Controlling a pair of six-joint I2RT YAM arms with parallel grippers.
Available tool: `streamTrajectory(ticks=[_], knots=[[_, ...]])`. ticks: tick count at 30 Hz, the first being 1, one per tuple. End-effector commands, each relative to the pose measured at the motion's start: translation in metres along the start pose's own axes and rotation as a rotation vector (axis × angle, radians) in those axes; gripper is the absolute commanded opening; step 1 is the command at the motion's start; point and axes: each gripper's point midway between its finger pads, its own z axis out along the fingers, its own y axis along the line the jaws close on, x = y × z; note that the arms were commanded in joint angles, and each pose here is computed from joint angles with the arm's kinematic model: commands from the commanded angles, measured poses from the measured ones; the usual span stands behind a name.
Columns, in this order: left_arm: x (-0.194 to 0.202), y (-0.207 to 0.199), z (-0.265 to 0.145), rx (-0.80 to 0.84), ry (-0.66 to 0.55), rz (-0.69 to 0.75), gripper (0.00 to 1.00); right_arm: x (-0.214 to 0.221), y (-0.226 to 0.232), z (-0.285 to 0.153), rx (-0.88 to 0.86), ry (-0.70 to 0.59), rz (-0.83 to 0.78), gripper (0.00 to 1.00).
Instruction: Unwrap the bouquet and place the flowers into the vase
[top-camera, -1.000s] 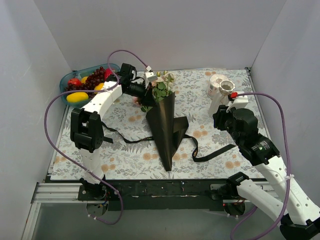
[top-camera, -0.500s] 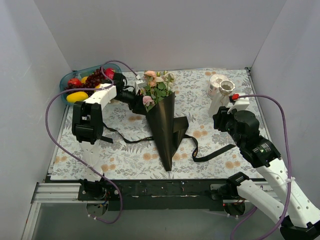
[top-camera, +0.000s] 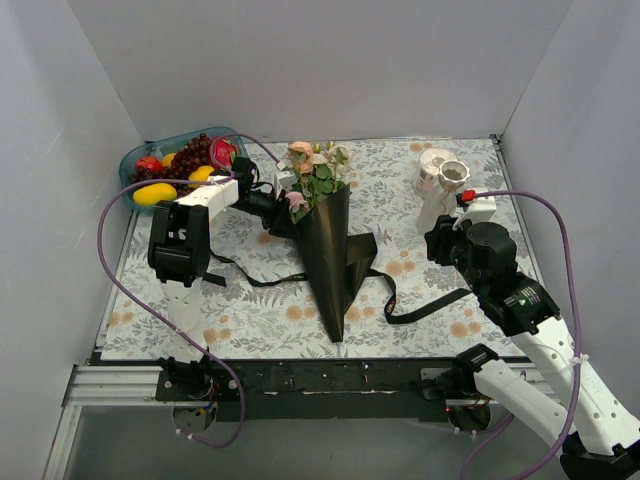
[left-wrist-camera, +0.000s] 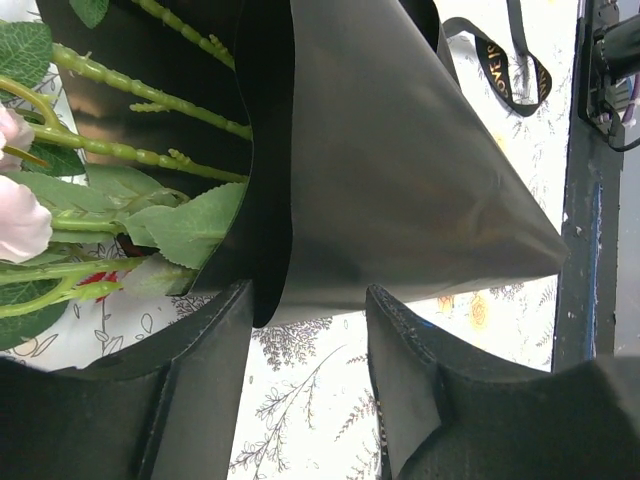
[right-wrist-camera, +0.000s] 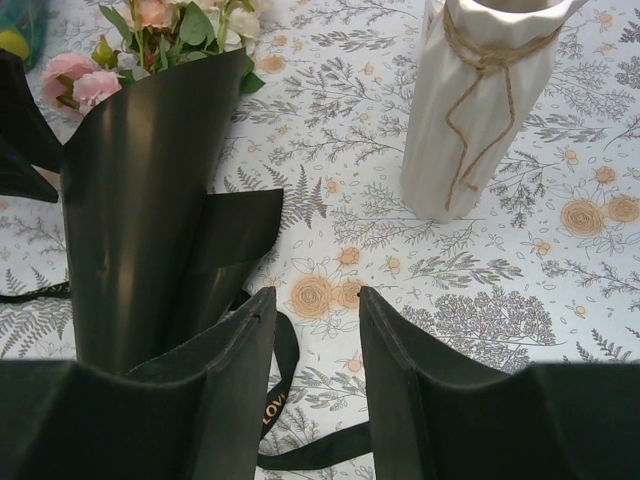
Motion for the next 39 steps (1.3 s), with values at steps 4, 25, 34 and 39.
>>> streamTrajectory(ticks=[4,25,34,39], knots=[[-0.015,-0.010,-0.002,0.024,-0.042,0.067,0.32,-0.011,0.006,0.001,-0.028,-0.045,0.023,0.43],[-0.085,-0.076,-0.032,0.137,-0.096,0.123,0.00,-0.014,0.007,0.000,-0.026,-0.048,0.028,0.36],[-0.145,-0.155,-0.039,0.181,-0.170,0.245,0.00,-0.019,0.007,0.001,-0.025,-0.057,0.027,0.40],[-0.166,-0.180,-0.048,0.174,-0.206,0.256,0.01,-0.021,0.009,0.000,-0.031,-0.058,0.028,0.41]])
